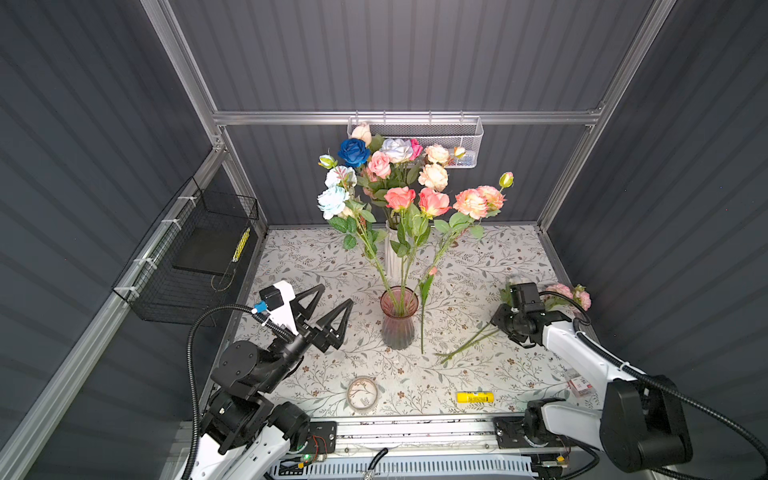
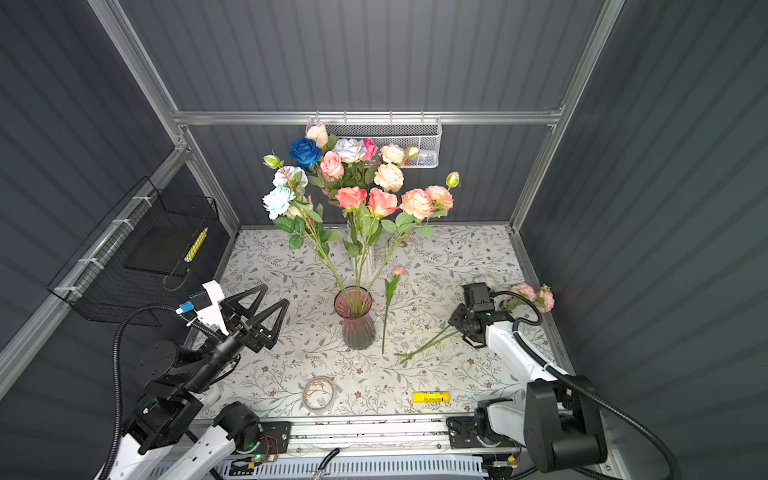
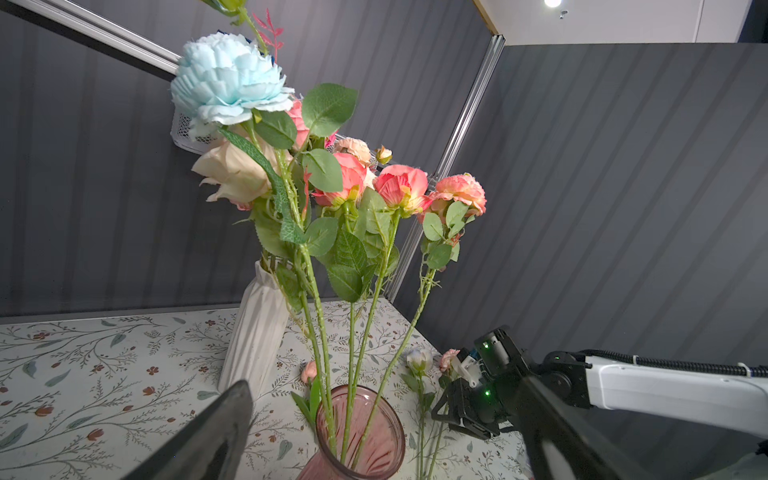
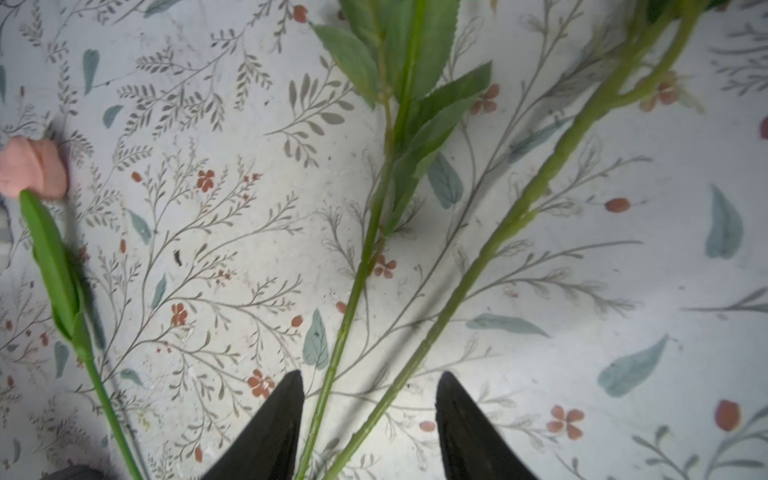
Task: Arrange the flowers into the vase
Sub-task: 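Grasp flower stems at the pile with the right gripper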
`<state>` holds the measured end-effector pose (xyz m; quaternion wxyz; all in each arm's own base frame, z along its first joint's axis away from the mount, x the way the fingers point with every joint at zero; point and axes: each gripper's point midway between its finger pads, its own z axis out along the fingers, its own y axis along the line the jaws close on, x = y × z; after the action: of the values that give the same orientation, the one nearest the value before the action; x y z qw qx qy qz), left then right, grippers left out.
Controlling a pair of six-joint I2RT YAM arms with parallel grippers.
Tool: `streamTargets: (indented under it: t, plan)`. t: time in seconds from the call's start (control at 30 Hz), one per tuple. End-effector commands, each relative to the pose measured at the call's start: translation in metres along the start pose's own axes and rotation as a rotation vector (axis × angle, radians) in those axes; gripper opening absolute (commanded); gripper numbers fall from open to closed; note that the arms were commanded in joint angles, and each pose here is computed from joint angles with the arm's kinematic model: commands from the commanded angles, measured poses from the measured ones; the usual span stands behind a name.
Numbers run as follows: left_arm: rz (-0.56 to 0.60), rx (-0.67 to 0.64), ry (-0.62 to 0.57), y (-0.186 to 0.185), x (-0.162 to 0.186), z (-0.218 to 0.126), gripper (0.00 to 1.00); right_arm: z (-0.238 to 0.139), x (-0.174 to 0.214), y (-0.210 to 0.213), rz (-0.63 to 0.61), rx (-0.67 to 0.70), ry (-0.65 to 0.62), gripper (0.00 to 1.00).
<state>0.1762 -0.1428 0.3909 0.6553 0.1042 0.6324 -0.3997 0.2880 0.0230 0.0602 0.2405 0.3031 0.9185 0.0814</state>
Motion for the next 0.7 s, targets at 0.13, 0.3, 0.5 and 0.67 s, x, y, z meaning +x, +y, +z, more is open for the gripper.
streamTargets:
  t: [0.13, 0.3, 0.5, 0.67]
  plan:
    - [-0.001, -0.011, -0.009, 0.003, 0.003, -0.007, 1.00, 0.007, -0.023, -0.021, 0.125, 0.071, -0.050, 0.54]
    - [0.019, -0.025, -0.024, 0.003, -0.004, -0.013, 1.00, 0.021, -0.027, -0.027, 0.165, 0.120, -0.009, 0.50]
    - [0.029, -0.032, -0.052, 0.001, -0.014, -0.019, 1.00, 0.033, -0.028, -0.029, 0.172, 0.149, 0.024, 0.36]
    - [0.050, -0.053, -0.064, 0.002, -0.020, -0.024, 1.00, 0.041, -0.026, -0.024, 0.195, 0.120, 0.067, 0.25]
